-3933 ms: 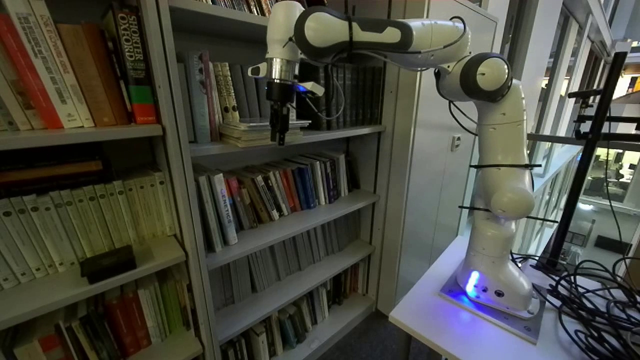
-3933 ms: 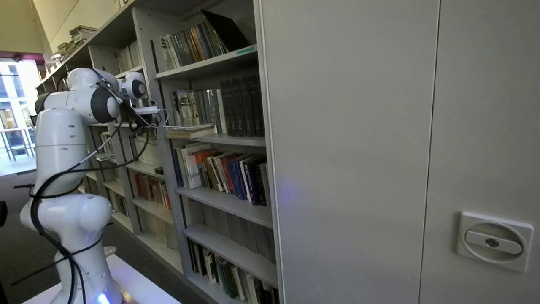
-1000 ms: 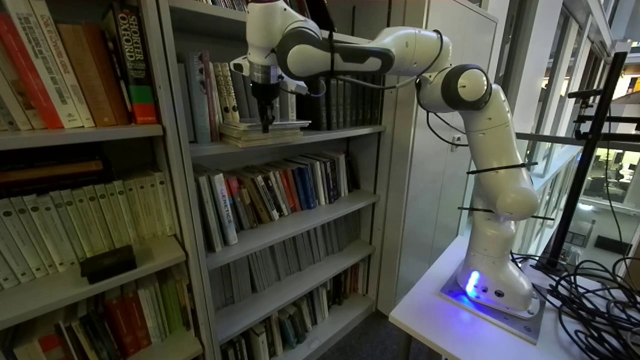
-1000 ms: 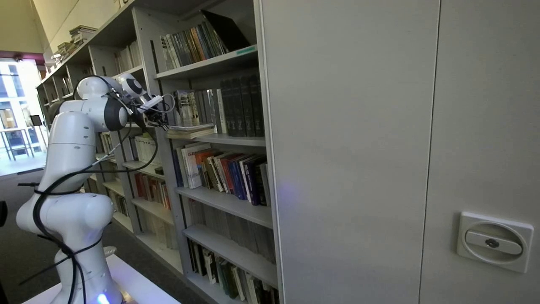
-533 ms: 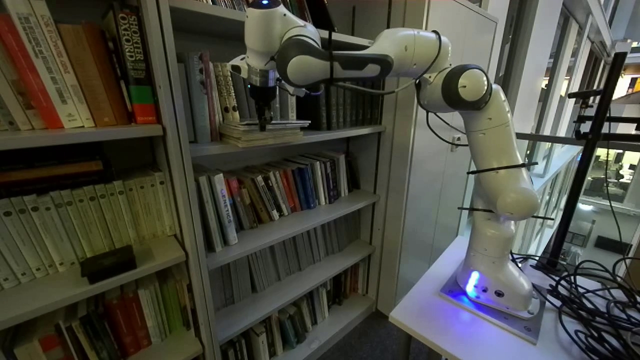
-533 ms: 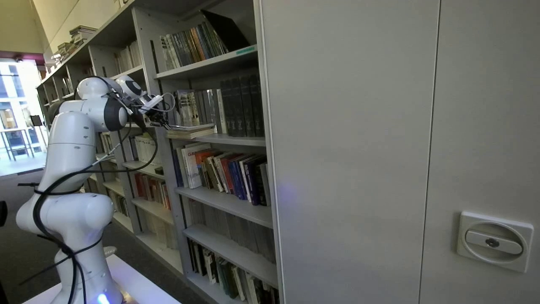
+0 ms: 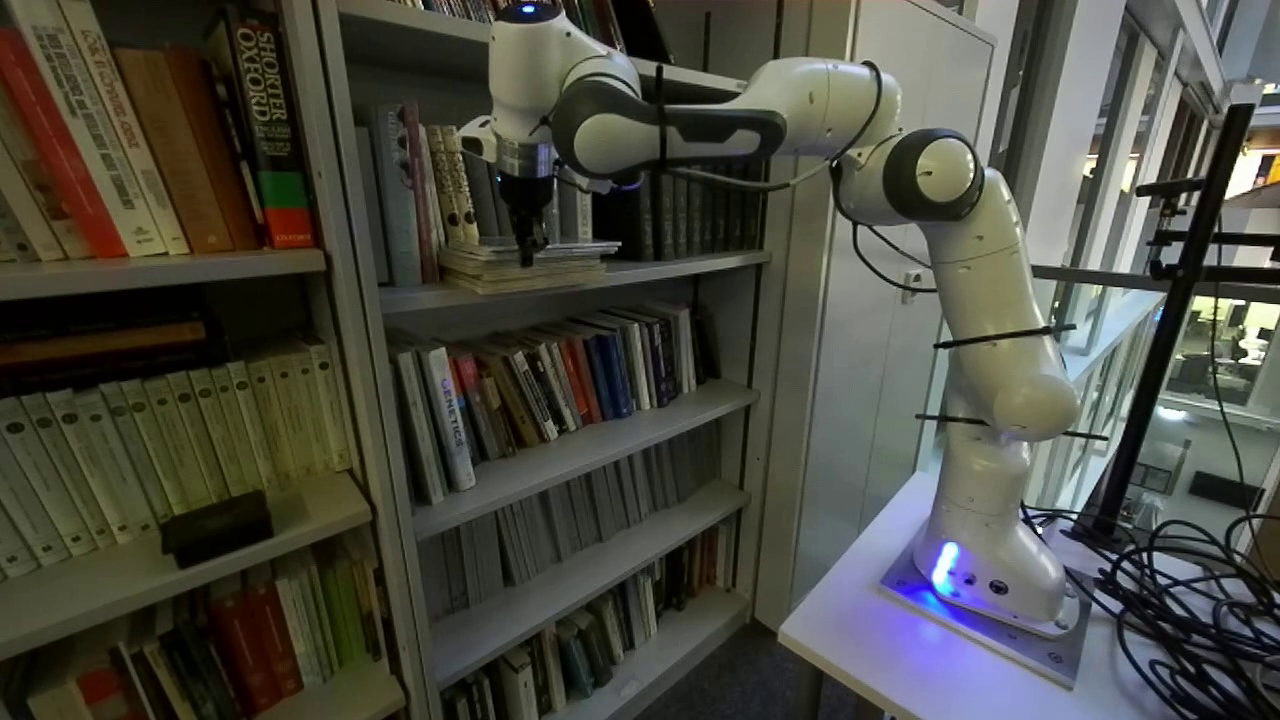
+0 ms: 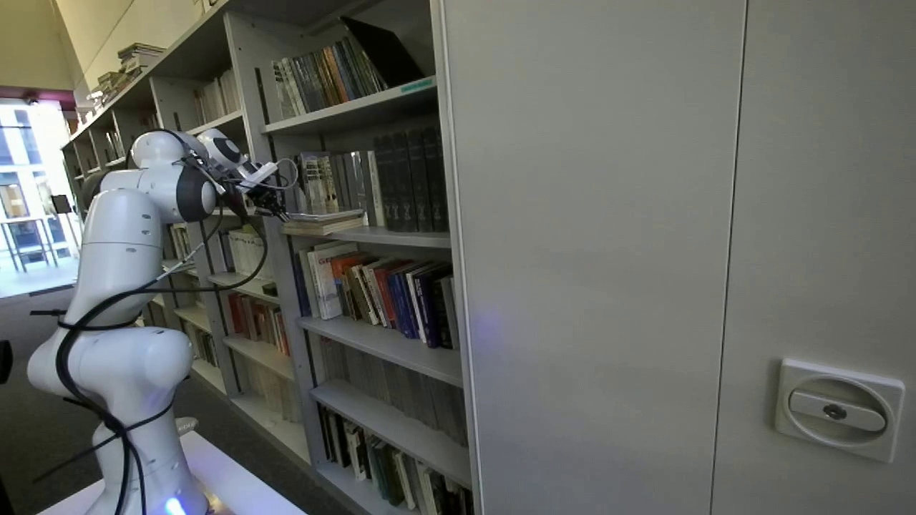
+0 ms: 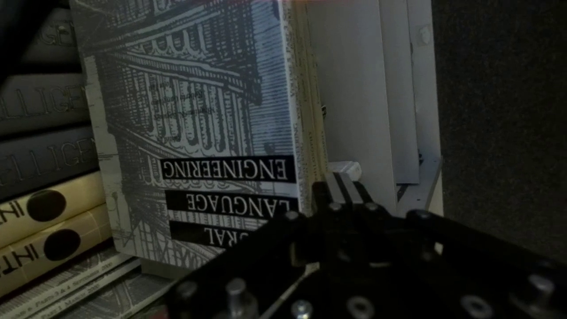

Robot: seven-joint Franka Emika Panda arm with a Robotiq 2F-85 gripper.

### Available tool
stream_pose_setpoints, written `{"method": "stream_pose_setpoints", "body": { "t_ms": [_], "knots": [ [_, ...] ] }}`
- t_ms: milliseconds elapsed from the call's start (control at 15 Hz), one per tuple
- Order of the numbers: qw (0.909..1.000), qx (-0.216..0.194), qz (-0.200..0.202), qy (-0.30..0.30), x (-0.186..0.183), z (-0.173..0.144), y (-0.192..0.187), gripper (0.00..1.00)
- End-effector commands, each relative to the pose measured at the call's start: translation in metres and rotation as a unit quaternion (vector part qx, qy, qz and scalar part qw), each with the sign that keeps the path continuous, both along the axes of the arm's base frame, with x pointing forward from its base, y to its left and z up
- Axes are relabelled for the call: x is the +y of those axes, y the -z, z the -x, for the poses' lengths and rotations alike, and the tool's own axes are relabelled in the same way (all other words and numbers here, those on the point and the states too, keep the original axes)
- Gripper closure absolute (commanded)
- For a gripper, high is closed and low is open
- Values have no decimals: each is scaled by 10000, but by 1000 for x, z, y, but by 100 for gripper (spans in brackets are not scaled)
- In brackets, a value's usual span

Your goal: Pull one of the books out of the shelf and lay it on top of the pile of books

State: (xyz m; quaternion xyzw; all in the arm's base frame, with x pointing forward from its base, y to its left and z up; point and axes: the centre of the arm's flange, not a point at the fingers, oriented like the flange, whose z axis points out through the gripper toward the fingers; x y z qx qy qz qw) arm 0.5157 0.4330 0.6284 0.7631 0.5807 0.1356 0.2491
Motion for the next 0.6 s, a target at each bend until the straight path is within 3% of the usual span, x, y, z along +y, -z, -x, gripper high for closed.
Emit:
{"method": "stream_pose_setpoints", "body": {
  "t_ms": [0,133,533],
  "knots": [
    [9978,372,201,-520,-6,12,2,100],
    [9970,394,276,-607,-6,14,1,100],
    [9969,119,773,-24,-35,6,-20,100]
  ]
}}
